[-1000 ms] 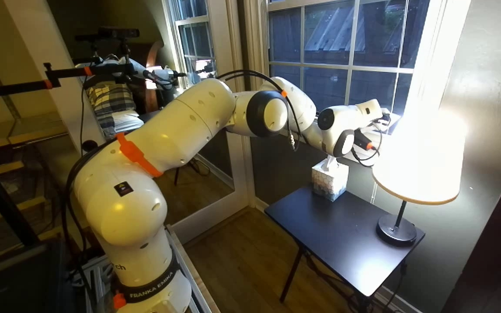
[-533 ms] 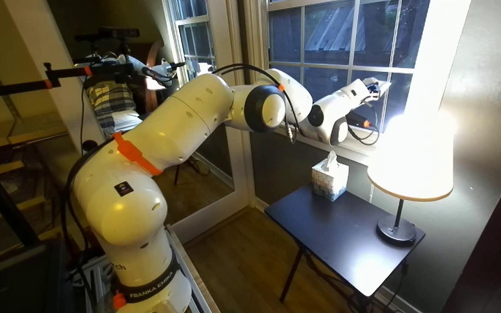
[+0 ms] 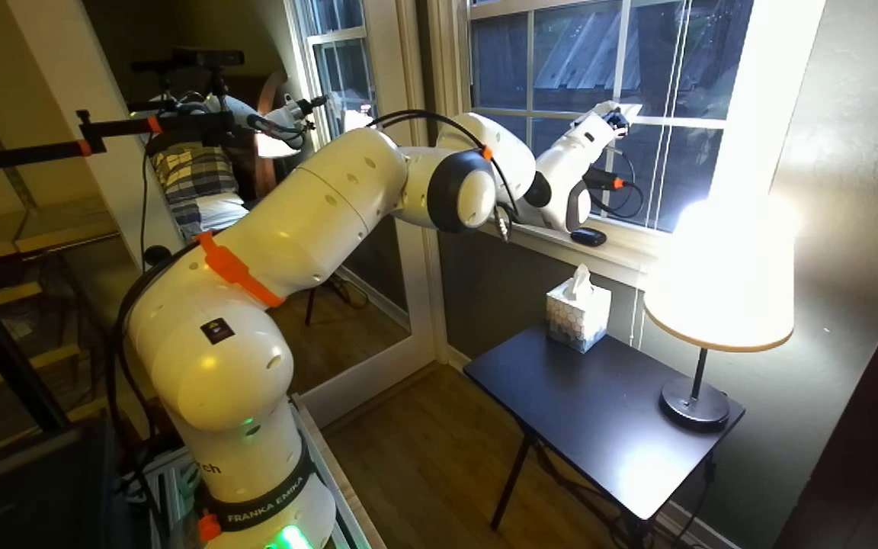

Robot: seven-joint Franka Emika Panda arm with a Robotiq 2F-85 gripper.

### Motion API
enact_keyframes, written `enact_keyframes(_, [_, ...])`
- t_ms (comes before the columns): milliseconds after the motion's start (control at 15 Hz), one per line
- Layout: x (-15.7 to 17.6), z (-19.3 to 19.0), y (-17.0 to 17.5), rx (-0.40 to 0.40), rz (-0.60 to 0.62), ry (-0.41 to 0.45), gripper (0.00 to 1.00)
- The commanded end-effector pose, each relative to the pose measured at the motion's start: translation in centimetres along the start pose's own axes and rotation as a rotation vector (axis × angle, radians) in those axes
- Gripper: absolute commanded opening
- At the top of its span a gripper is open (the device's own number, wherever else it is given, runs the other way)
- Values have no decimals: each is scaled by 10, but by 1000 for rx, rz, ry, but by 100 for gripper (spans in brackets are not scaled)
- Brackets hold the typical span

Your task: Use the tissue wipe a section of the window

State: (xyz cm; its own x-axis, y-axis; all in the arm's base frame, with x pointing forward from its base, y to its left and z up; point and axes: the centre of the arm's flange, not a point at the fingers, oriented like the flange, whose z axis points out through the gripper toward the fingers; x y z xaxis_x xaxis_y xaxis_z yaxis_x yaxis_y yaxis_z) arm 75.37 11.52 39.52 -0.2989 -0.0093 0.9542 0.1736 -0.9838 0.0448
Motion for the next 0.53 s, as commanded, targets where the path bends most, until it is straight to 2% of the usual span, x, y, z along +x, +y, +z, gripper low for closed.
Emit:
enact_keyframes(0, [-27, 11, -3, 17, 66, -73, 0])
enact_keyframes(200, [-50, 8, -7, 11, 130, -207, 0])
enact_keyframes(467, [-77, 2, -5, -23, 142, -393, 0])
